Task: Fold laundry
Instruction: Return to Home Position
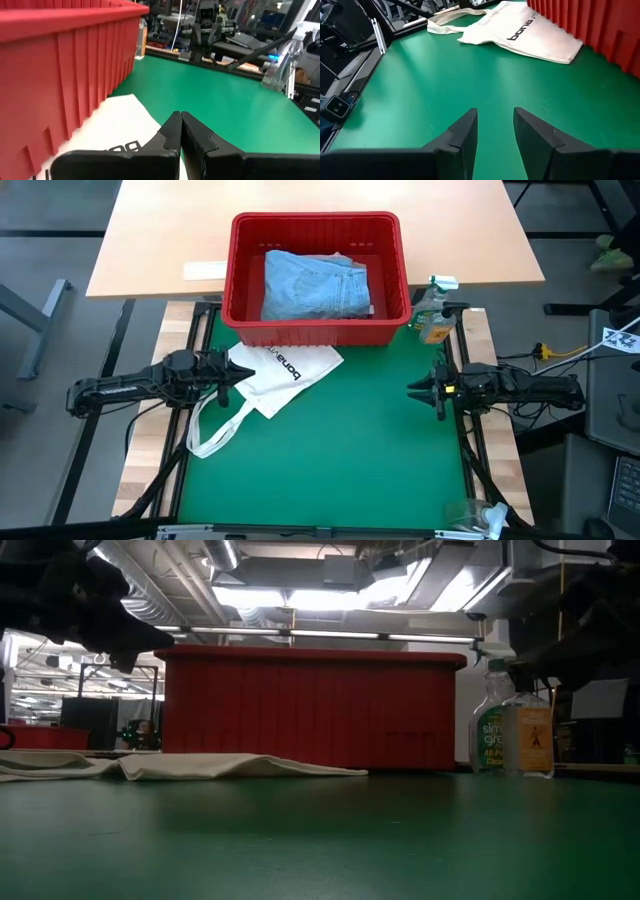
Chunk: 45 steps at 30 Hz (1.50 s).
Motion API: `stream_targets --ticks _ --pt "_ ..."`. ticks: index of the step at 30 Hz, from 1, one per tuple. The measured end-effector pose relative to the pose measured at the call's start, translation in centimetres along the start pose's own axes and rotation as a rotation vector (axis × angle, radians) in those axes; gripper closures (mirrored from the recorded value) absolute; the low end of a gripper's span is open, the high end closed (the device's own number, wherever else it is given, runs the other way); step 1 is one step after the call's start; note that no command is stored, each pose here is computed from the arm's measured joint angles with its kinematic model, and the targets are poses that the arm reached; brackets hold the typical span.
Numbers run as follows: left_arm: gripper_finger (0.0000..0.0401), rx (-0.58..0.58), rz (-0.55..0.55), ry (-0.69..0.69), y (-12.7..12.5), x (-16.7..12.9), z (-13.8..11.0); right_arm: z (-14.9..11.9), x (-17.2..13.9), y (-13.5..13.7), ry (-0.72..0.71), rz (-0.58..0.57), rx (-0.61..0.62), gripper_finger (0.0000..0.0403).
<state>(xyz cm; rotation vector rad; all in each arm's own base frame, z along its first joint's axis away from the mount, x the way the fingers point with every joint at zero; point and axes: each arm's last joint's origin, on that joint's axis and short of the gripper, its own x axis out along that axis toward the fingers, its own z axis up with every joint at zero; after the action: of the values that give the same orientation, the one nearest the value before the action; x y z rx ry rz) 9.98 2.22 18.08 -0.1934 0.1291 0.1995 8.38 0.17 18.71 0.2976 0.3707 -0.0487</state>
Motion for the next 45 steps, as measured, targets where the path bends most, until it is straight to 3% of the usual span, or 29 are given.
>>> stream_targets --ticks 12,21,33,39,45 --pt "0.0401 0.008 -0.029 -0.168 -0.3 -1.5 1.1 -0.1 0.0 0.0 0.007 -0.003 0.000 0.0276" --pt "0.0401 0.008 -0.037 -0.163 -0.3 -1.5 1.0 -0.1 -0.2 0.0 -0.006 0.002 0.000 0.0276" --pt "0.0401 0.017 -0.180 -0.137 -1.6 -1.5 0.8 0.2 -1.1 0.0 -0.098 0.032 0.002 0.0276" --pt "0.0401 0.018 -0.195 -0.134 -1.7 -1.5 0.8 -1.4 1.1 -0.4 -0.169 0.056 0.004 0.0276" --pt "0.0401 0.019 -0.194 -0.129 -1.7 -1.5 0.7 -1.0 1.1 -0.3 -0.230 0.083 0.003 0.0276"
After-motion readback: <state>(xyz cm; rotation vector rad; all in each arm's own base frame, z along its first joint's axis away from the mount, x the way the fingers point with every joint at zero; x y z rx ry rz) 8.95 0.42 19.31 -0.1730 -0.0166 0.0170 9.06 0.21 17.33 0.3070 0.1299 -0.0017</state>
